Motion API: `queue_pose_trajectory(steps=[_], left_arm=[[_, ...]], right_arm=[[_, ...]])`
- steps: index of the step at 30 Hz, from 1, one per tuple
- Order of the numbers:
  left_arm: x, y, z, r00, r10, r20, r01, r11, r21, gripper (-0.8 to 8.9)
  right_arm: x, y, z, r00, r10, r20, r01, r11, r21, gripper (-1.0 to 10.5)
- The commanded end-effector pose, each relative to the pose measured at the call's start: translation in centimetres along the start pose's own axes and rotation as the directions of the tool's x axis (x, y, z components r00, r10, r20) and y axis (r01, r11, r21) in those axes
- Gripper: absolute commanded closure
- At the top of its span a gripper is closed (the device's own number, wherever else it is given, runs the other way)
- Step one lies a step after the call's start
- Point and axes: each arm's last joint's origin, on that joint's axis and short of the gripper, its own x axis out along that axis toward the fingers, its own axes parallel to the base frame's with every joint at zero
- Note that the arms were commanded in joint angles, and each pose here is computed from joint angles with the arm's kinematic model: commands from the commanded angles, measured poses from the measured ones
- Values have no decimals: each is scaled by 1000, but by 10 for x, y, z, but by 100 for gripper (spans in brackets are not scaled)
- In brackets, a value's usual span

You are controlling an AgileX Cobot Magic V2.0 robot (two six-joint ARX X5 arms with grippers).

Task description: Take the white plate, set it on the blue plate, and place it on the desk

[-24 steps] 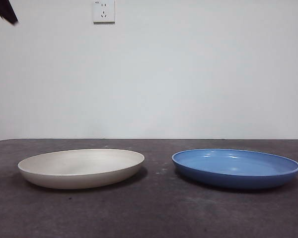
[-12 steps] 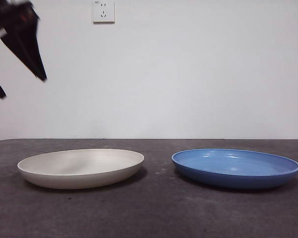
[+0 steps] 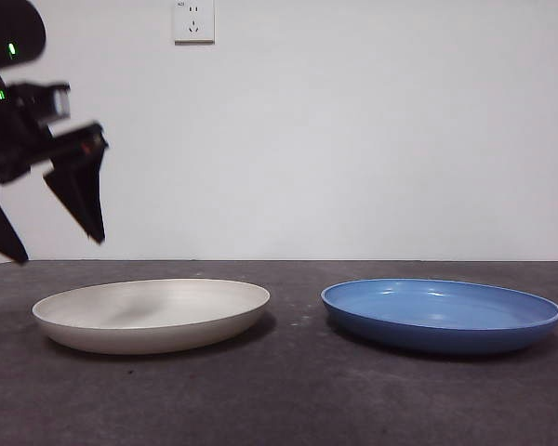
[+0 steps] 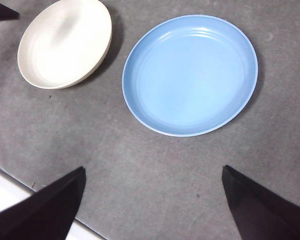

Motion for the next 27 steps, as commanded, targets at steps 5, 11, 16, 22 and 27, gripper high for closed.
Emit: queue_pose_trajectory(steps=[5,11,16,22,27], left_arm=[[31,6,4,999,0,-43,0,1000,-6,346],[46,10,1,997,14,-78,-15,1000,-13,360],[49,10,0,996,14,-89,-15,1000,-15,546],[49,10,0,996,14,-89,-15,1000,-15,772],[49,10,0,996,14,-89,-15,1000,-16,804]], right_arm=[[-3,2,4,1000,1,22,-1,1000,-3,511],[-3,2,4,1000,1,23,-1,1000,-3,511],[-3,2,5,1000,1,25,-1,1000,-5,511],[-3,2,5,1000,1,27,-1,1000,-6,511],[-3,2,5,1000,1,27,-1,1000,-6,511]])
